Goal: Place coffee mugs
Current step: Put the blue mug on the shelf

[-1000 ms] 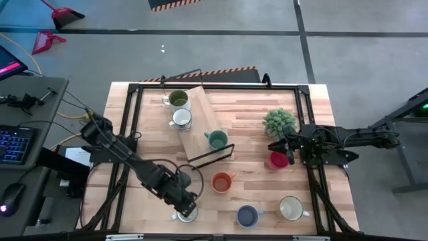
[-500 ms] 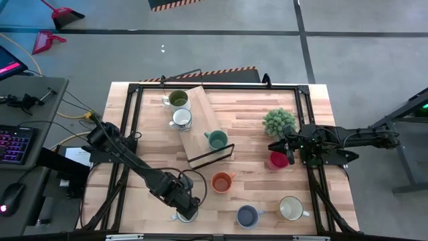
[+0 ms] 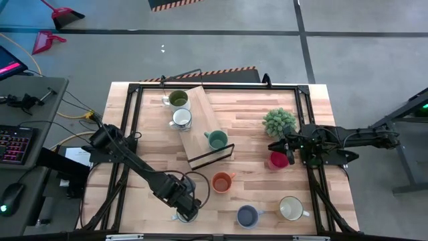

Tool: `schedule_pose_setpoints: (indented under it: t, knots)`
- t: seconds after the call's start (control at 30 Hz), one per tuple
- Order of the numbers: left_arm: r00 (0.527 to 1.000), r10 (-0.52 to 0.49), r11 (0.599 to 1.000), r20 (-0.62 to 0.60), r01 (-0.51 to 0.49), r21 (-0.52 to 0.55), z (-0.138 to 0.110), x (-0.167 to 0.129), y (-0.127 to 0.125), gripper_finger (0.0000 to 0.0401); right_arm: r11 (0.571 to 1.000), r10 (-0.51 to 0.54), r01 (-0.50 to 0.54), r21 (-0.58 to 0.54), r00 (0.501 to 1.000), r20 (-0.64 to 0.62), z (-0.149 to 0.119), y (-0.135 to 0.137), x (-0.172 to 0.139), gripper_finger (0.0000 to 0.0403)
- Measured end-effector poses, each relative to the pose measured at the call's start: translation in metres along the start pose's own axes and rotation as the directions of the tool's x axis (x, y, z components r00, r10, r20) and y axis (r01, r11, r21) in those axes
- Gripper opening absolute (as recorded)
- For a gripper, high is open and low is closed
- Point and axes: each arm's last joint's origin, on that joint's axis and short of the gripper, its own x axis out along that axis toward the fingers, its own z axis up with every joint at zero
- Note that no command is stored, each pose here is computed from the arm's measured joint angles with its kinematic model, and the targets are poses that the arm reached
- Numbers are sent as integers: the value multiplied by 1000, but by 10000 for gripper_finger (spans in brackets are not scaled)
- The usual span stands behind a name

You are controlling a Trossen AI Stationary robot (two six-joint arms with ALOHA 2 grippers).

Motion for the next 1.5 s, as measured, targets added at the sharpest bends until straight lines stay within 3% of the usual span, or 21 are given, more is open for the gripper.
schedule_pose_setpoints:
  t: [0.3, 0.73, 0.87, 1.07, 1.33, 1.5]
  knots:
    - [1000, -3, 1000, 10, 3, 24, 1, 1, 0, 161, 1000, 0, 0, -9, 1000, -1, 0, 0, 0, 39]
    - [992, 93, 995, -89, -90, 32, 2, 44, 2, 157, 1000, -2, 2, -6, 1000, -5, -1, 0, 0, 39]
    - [992, 87, 995, -90, -82, 60, 6, 47, 2, 124, 1000, -3, 3, -6, 1000, -8, -1, 0, 0, 39]
    - [995, 93, 994, -49, -89, 68, 12, 43, 4, 23, 1000, -9, 9, -7, 1000, -21, -2, -1, 0, 39]
    - [997, 81, 994, -12, -80, 68, 16, 35, 4, 19, 999, -49, 49, -9, 999, -4, -2, -2, 0, 39]
    - [999, 44, 996, -6, -43, 81, 12, 10, 0, 19, 998, -68, 68, -9, 998, 2, -2, -3, 0, 39]
